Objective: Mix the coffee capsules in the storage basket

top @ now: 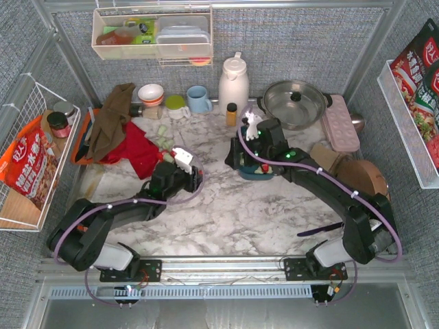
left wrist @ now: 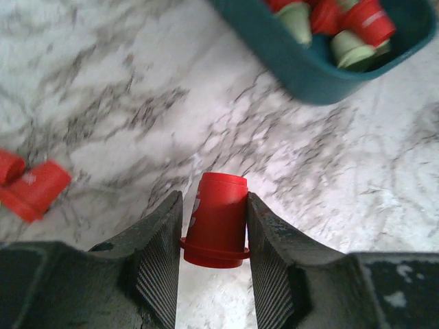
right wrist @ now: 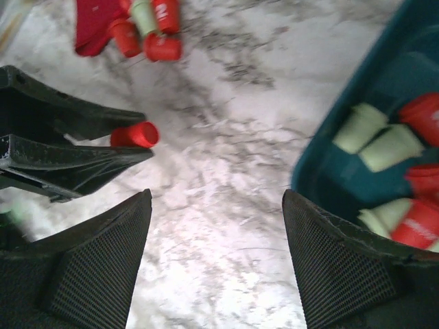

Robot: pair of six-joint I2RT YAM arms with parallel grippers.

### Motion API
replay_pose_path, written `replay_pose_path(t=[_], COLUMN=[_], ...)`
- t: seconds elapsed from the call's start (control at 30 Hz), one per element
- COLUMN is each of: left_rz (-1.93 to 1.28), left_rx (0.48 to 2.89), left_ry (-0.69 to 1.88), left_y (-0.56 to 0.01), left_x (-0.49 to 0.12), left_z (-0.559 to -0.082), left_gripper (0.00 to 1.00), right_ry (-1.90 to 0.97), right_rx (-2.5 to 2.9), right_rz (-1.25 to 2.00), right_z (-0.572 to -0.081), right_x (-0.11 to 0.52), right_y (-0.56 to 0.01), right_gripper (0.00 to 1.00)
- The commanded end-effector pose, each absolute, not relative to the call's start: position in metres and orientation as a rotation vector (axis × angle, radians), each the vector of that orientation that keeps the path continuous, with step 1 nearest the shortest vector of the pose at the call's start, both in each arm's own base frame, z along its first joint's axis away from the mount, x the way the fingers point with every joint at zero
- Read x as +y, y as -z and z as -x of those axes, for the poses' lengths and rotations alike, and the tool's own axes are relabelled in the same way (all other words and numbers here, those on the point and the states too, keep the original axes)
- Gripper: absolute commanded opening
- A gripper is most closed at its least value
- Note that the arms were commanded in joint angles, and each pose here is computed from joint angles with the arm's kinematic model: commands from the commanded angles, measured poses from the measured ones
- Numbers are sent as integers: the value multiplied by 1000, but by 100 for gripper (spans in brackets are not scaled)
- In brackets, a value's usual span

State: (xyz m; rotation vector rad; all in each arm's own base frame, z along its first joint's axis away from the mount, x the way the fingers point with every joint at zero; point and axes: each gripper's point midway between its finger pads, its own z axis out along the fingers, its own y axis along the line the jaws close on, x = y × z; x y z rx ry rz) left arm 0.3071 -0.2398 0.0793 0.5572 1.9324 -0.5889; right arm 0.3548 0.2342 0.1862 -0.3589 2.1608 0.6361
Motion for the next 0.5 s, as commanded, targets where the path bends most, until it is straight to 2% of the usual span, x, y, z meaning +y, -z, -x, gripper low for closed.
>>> replay_pose_path(t=[0.0,0.2,0.47], left_rz=[-699,-783,-782], left_rx=[1592,1394,1310], left_ry=[697,757,792], left_y=[-140,-170,-193], left_x=[-271,-294,-303], left_z=[-298,-273,-266], left_gripper=[33,33,33], right_ry=[-857,-983,-1118], right_rx=[2119,2102,2097], right_rz=[368,360,325], right_z=[-334,-318,-305], right_x=[267,286,298], right_y=[-201,-207,-204], right_gripper=[80,72,66])
